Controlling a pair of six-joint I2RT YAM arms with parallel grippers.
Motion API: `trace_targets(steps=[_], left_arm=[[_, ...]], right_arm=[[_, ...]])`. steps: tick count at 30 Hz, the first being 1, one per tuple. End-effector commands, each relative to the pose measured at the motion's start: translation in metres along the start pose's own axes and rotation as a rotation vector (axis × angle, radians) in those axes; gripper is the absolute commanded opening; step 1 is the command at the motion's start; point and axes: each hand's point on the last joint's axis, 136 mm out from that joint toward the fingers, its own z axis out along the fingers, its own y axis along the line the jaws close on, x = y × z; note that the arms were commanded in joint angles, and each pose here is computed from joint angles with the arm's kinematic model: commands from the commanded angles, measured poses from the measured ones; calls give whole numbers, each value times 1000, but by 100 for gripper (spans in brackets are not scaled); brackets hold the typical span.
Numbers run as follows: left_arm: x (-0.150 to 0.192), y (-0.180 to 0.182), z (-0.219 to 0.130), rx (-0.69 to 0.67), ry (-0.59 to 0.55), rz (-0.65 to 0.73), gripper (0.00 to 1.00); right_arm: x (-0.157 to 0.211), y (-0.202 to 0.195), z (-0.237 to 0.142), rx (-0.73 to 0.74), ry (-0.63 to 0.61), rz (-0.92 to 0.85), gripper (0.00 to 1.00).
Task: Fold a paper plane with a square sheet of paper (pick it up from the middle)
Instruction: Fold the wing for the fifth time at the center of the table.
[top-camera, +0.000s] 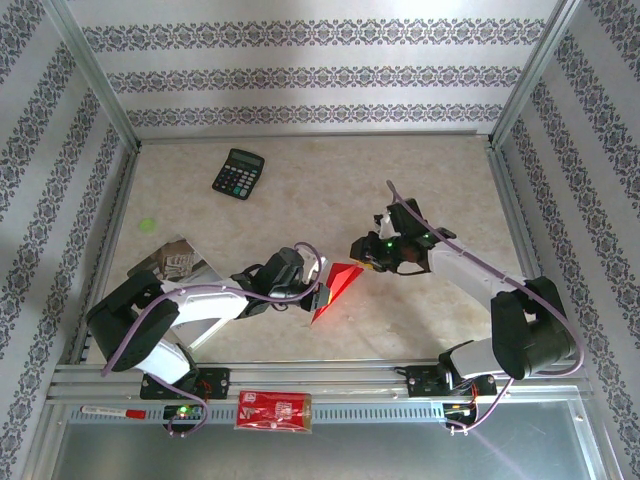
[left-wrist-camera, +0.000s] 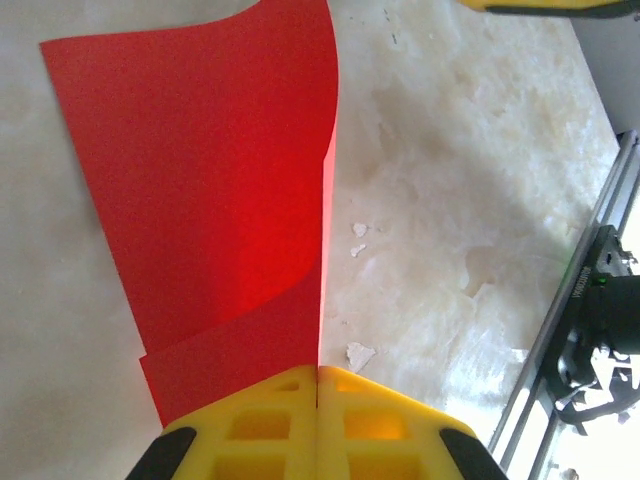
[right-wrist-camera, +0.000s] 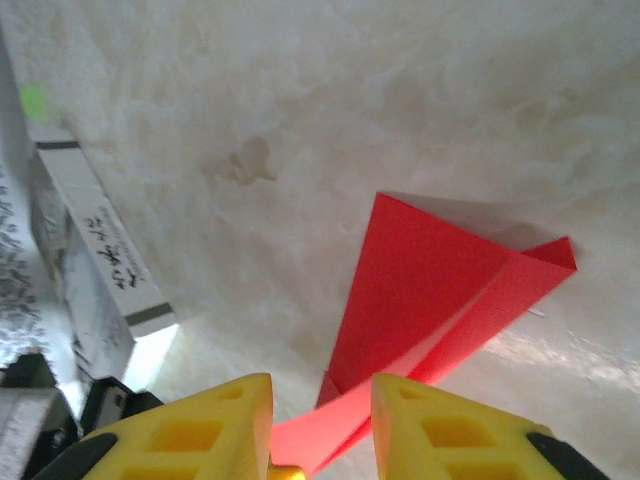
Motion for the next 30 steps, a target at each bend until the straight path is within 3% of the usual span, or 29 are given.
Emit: trace_targets(steps=[1, 9, 17, 24, 30], left_arm=[[-6, 9, 1, -58, -9, 32, 0], [-2, 11, 9, -100, 18, 105, 0], [3, 10, 14, -109, 34, 141, 0], [9, 9, 16, -112, 52, 173, 0], [10, 9, 17, -121, 62, 194, 0]], right_arm=[[9, -16, -4, 119, 9, -17, 34], [21, -16, 13, 49, 23, 190, 49], [18, -24, 26, 56, 14, 275, 52], [15, -26, 37, 52, 22, 304, 46], [16, -32, 43, 59, 35, 325, 31]])
